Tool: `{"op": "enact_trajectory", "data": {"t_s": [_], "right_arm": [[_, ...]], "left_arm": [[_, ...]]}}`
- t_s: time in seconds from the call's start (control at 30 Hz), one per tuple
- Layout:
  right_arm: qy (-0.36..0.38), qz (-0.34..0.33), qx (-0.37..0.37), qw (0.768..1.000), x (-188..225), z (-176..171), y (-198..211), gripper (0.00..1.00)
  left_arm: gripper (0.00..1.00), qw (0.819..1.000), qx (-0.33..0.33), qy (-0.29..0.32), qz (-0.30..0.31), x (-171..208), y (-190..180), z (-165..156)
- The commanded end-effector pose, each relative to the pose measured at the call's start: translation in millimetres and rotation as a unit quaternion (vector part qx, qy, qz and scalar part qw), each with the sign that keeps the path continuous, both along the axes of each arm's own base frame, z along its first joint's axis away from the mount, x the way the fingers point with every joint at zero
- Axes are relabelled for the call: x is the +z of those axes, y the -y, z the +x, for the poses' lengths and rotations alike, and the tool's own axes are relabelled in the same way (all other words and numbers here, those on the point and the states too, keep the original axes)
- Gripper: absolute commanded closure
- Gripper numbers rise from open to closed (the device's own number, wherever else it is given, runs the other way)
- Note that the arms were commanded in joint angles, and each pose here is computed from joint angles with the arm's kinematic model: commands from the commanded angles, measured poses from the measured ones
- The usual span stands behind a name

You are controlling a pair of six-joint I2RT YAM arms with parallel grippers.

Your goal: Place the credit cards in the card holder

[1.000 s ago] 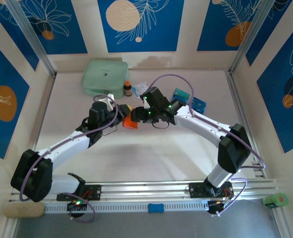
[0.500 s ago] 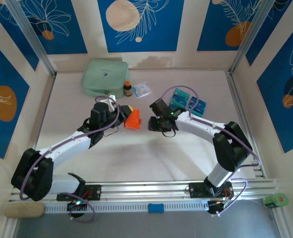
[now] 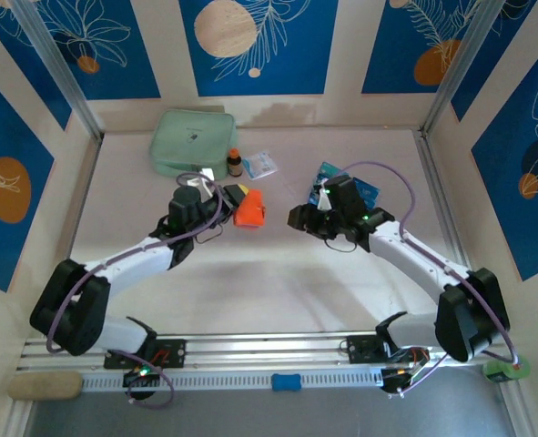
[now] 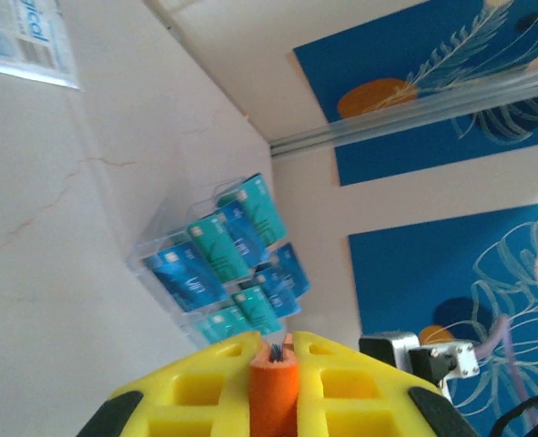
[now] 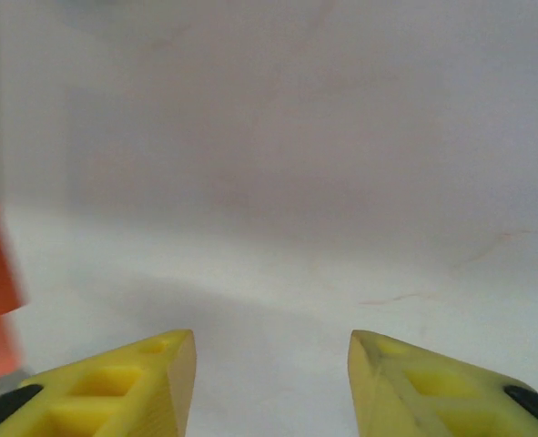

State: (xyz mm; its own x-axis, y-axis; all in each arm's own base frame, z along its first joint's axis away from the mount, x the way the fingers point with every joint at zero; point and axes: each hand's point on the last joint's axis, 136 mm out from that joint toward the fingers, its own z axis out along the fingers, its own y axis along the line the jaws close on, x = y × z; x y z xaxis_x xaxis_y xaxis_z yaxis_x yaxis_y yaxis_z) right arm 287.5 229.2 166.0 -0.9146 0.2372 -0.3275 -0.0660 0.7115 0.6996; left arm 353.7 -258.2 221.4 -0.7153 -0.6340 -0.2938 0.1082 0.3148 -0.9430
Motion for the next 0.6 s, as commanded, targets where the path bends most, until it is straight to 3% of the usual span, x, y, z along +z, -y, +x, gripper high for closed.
{"op": "enact_trajectory", "data": {"t_s": [0.0,0.2,0.43,0.57], "right_arm": [[0.023,0.119,0.068,0.99,49,-10,-33,0.42],[0.046,0.162,0.08,0.982,88,4,-53,0.32],[0.04,0.175,0.092,0.979,93,23,-78,0.32],[0.033,0.182,0.08,0.979,80,33,-79,0.38]], "left_arm": [[1.0,0.996,0.001,0.036,-0.086,43,7,6],[1.0,0.992,0.011,0.049,-0.112,59,4,8],[1.0,0.991,0.015,0.05,-0.122,64,3,9],[1.0,0.989,0.022,0.052,-0.138,68,1,11]]}}
